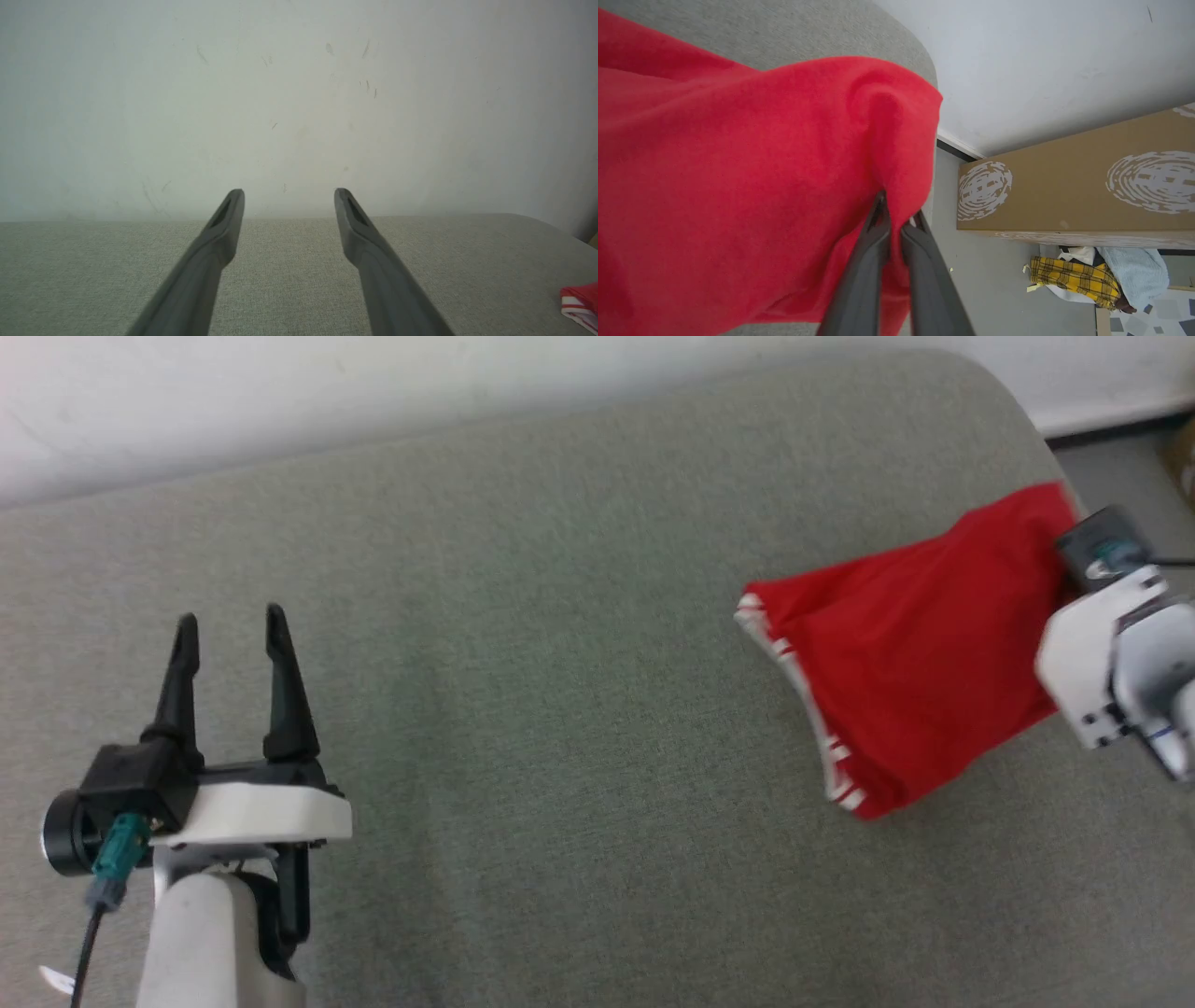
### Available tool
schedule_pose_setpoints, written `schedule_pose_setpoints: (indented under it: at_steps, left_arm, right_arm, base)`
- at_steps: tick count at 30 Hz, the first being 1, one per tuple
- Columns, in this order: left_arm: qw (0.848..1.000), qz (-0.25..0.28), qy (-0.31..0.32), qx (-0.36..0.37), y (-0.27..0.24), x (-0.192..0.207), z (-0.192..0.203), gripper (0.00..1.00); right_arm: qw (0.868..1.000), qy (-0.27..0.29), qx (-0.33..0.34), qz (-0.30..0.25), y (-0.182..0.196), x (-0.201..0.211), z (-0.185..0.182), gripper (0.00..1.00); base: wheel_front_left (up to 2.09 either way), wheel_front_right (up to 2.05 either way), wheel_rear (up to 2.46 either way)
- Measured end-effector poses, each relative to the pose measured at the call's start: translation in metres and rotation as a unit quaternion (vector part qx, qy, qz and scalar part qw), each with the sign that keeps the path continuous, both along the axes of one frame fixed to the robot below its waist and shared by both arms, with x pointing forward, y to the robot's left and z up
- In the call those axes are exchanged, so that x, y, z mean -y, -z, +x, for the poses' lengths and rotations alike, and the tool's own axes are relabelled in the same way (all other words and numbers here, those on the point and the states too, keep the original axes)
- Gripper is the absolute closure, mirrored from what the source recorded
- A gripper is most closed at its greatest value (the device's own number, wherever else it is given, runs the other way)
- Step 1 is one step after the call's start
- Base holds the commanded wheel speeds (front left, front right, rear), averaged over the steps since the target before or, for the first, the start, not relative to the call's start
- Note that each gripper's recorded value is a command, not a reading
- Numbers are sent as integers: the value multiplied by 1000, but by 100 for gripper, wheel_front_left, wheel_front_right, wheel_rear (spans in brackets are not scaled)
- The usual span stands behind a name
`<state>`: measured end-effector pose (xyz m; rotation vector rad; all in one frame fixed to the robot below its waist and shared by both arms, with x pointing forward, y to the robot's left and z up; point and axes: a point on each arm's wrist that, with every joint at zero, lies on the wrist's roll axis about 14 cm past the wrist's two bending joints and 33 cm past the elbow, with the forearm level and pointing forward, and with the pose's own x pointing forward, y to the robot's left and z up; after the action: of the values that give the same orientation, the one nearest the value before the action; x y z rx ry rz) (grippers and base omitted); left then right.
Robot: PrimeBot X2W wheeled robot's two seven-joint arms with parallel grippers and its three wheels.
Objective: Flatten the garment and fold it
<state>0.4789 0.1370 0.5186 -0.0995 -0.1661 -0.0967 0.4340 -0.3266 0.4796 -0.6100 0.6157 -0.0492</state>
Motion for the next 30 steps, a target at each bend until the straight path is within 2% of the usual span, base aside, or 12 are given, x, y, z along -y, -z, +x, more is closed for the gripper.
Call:
schedule_pose_setpoints:
  at_steps: [9, 12, 17, 18, 19, 25, 30]
  left_arm:
    - [999, 6, 28, -24, 35, 17, 31, 0]
    - [999, 14, 32, -34, 47, 18, 35, 0]
    - [998, 22, 27, -46, 58, 11, 34, 0]
    - [998, 23, 24, -46, 58, 9, 34, 0]
    - [998, 24, 22, -47, 58, 7, 33, 0]
    - [998, 27, 16, -46, 48, 2, 22, 0]
    - [998, 23, 14, -54, 41, 0, -1, 0]
  right_arm:
    - [995, 97, 7, -36, 11, 83, 4, 100]
    - [993, 110, -2, -51, 22, 96, 4, 100]
    - [990, 131, -5, -45, 39, 102, 8, 100]
    - [990, 138, -3, -37, 42, 102, 10, 87]
    - [989, 142, -1, -32, 44, 101, 10, 0]
    - [987, 158, 36, -3, 34, 98, 11, 0]
    - [982, 146, 110, 44, 13, 81, 7, 0]
  base:
    - [0, 0, 0]
    - [0, 0, 0]
    - [0, 0, 0]
    - [0, 0, 0]
    - [0, 0, 0]
    - [0, 0, 0]
    - [0, 0, 0]
